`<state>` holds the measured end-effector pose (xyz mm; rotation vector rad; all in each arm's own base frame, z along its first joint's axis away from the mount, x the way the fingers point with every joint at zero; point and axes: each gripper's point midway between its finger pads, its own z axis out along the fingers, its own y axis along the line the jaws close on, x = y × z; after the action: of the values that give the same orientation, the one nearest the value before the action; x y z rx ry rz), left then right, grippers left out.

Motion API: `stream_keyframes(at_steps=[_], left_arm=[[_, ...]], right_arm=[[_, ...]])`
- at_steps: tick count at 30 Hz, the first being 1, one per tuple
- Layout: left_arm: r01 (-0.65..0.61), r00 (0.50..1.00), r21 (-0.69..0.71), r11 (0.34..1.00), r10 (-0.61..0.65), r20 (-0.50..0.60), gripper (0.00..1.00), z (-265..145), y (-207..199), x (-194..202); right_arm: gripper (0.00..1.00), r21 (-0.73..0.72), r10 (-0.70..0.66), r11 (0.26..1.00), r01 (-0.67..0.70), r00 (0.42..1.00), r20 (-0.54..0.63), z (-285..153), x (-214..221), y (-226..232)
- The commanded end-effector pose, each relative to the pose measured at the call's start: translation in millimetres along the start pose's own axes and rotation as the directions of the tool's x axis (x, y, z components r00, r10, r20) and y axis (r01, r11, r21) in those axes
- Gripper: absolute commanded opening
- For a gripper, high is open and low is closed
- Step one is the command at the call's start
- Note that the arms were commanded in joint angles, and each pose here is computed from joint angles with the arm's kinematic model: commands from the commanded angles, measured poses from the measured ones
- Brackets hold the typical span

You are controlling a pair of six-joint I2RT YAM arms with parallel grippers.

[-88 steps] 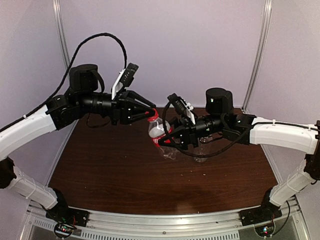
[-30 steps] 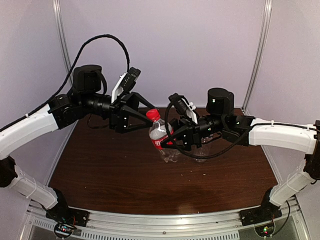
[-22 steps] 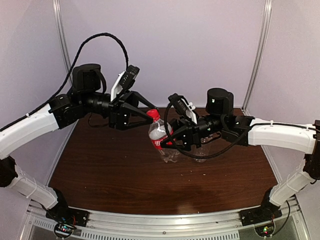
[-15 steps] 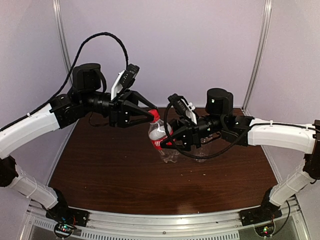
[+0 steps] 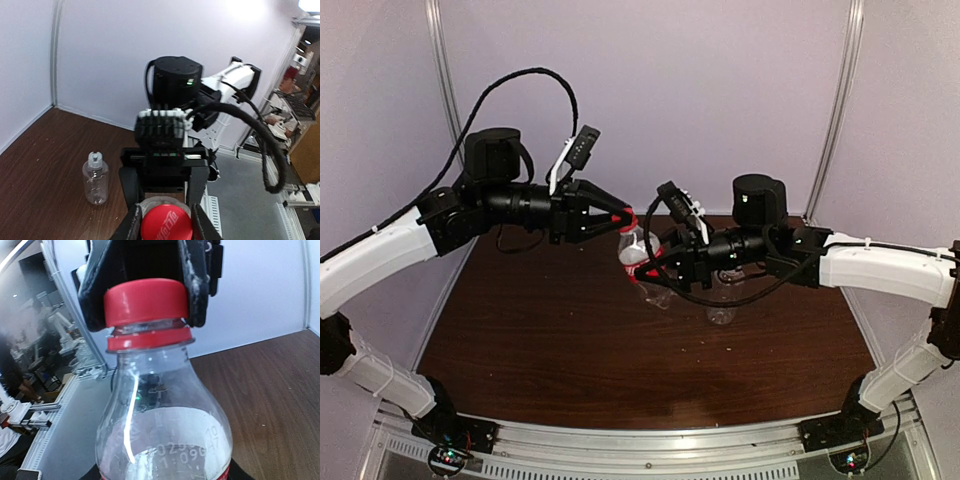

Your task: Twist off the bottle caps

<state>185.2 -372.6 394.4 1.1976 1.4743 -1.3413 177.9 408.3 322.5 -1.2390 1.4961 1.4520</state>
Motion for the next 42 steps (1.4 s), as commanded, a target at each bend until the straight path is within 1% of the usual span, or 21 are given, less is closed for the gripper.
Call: stream_keyframes(at_steps=[1,2,3,6,8,10,12,14,16,22,27,31,35,38,42], left_arm=[[0.176,0.98,-0.341,0.924,-0.132,0.147,0.17,-20,46,-25],[0.232,0.967,-0.406,0.884,-0.166,0.191,0.18,-25,57,-27],[0.272,0.956,-0.442,0.855,-0.189,0.223,0.17,-28,62,-27],[0.322,0.941,-0.514,0.795,-0.21,0.265,0.18,-28,66,-29],[0.321,0.942,-0.539,0.779,-0.202,0.27,0.18,-25,68,-33],[0.32,0.942,-0.542,0.777,-0.203,0.266,0.19,-23,70,-35],[0.313,0.945,-0.531,0.788,-0.203,0.256,0.22,-19,69,-35],[0.296,0.95,-0.509,0.808,-0.196,0.242,0.27,-15,65,-36],[0.269,0.958,-0.487,0.831,-0.178,0.224,0.35,-11,61,-36],[0.138,0.985,-0.424,0.895,-0.081,0.151,0.62,-11,41,-37],[0.042,0.995,-0.357,0.933,-0.008,0.095,0.78,-17,21,-37],[-0.036,0.996,-0.277,0.96,0.055,0.064,0.84,-23,5,-35],[-0.139,0.989,-0.123,0.983,0.144,0.039,0.85,-24,-22,-32],[-0.196,0.98,-0.012,0.98,0.197,0.036,0.85,-24,-40,-30],[-0.23,0.973,0.074,0.97,0.228,0.036,0.84,-21,-49,-28]], right_arm=[[0.28,0.33,-0.025,0.943,0.025,1.0,-0.005,-13,-5,-53],[0.28,0.387,-0.033,0.922,0.029,0.999,0.002,-16,-7,-63],[0.28,0.418,-0.037,0.908,0.03,0.999,0.008,-18,-8,-68],[0.28,0.486,-0.047,0.873,0.027,0.998,0.029,-23,-10,-80],[0.28,0.506,-0.05,0.862,0.024,0.998,0.038,-25,-11,-83],[0.28,0.51,-0.049,0.86,0.022,0.998,0.04,-26,-11,-84],[0.28,0.504,-0.047,0.864,0.021,0.998,0.04,-25,-10,-83],[0.28,0.495,-0.045,0.869,0.021,0.998,0.038,-25,-9,-81],[0.28,0.482,-0.047,0.876,0.024,0.998,0.037,-25,-8,-77],[0.28,0.419,-0.085,0.905,0.071,0.996,0.014,-24,-3,-62],[0.28,0.302,-0.118,0.946,0.115,0.993,-0.01,-20,0,-39],[0.29,0.175,-0.118,0.977,0.119,0.993,-0.013,-14,1,-18],[0.29,0.04,-0.101,0.994,0.102,0.995,-0.017,-9,-1,3],[0.3,-0.047,-0.081,0.996,0.08,0.997,-0.018,-5,-2,15],[0.3,-0.136,-0.052,0.989,0.051,0.999,-0.005,-4,-5,27]])
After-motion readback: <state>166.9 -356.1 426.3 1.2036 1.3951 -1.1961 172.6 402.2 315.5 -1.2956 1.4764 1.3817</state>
